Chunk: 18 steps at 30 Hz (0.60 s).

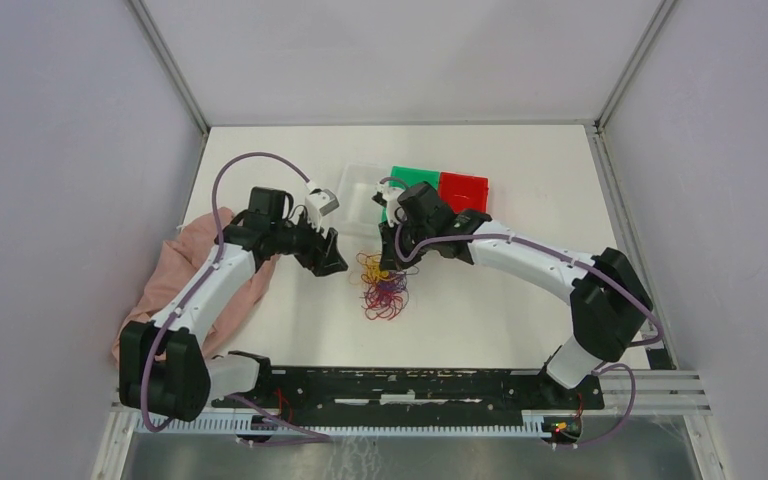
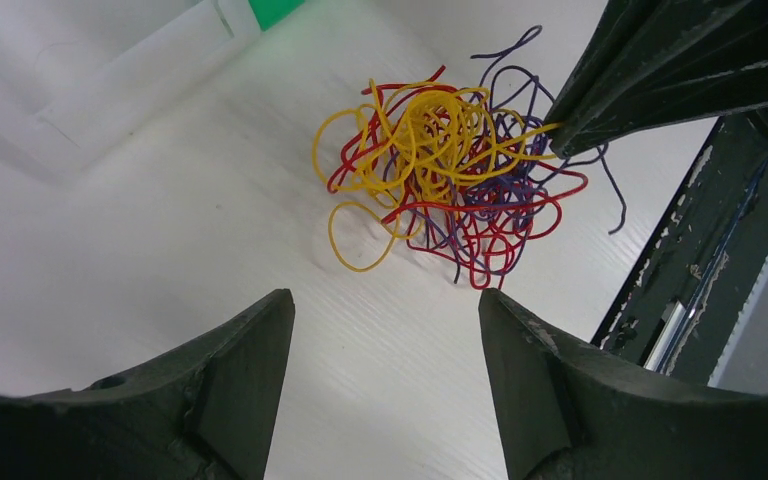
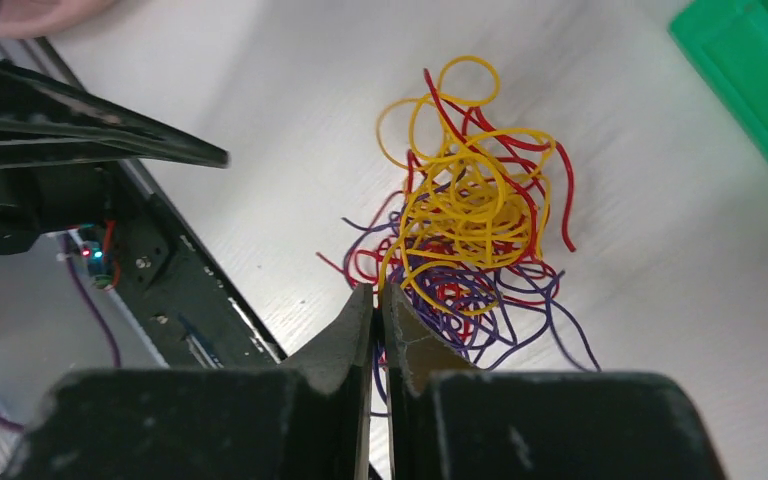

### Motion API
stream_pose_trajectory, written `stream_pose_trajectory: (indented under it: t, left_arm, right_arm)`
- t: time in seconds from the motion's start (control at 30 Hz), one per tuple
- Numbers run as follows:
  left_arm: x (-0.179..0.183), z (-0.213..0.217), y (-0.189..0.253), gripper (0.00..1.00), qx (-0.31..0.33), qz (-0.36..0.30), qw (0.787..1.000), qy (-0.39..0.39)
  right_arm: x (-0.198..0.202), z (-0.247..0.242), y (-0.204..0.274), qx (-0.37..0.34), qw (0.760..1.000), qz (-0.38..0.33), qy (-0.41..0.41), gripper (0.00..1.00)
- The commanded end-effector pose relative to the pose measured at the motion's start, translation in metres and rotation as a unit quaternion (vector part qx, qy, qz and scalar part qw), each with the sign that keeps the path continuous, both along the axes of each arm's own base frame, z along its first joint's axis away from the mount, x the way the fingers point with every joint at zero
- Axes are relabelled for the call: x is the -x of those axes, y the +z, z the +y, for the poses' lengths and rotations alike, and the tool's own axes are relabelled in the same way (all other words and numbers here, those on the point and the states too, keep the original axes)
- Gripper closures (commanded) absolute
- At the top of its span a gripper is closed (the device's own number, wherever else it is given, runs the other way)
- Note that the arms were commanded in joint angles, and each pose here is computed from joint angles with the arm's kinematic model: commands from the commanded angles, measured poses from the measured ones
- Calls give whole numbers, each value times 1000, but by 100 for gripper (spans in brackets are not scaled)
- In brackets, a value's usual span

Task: Untangle the cables
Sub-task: Move the cable to the center of the board.

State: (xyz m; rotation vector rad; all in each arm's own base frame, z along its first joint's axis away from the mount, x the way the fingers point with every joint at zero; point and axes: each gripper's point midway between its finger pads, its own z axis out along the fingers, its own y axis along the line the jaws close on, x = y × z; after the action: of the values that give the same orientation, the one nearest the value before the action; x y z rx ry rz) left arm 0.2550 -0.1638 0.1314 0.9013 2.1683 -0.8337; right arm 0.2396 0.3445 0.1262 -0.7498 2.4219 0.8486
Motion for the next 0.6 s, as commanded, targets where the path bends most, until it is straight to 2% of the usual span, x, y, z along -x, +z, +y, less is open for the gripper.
stream_pose_trajectory:
  t: [0.0, 0.4, 0.57]
  left_arm:
    - [-6, -4, 20, 25, 9, -49, 999, -15]
    - [18, -12, 22, 25, 34, -30, 997, -69]
    - [25, -18, 24, 26, 49, -34, 994, -91]
  right_arm:
    - [3, 23, 41, -51, 998, 7, 20, 92]
    - [12, 48, 71, -126, 991, 35, 43, 92]
    - [5, 67, 72, -172, 984, 46, 29, 88]
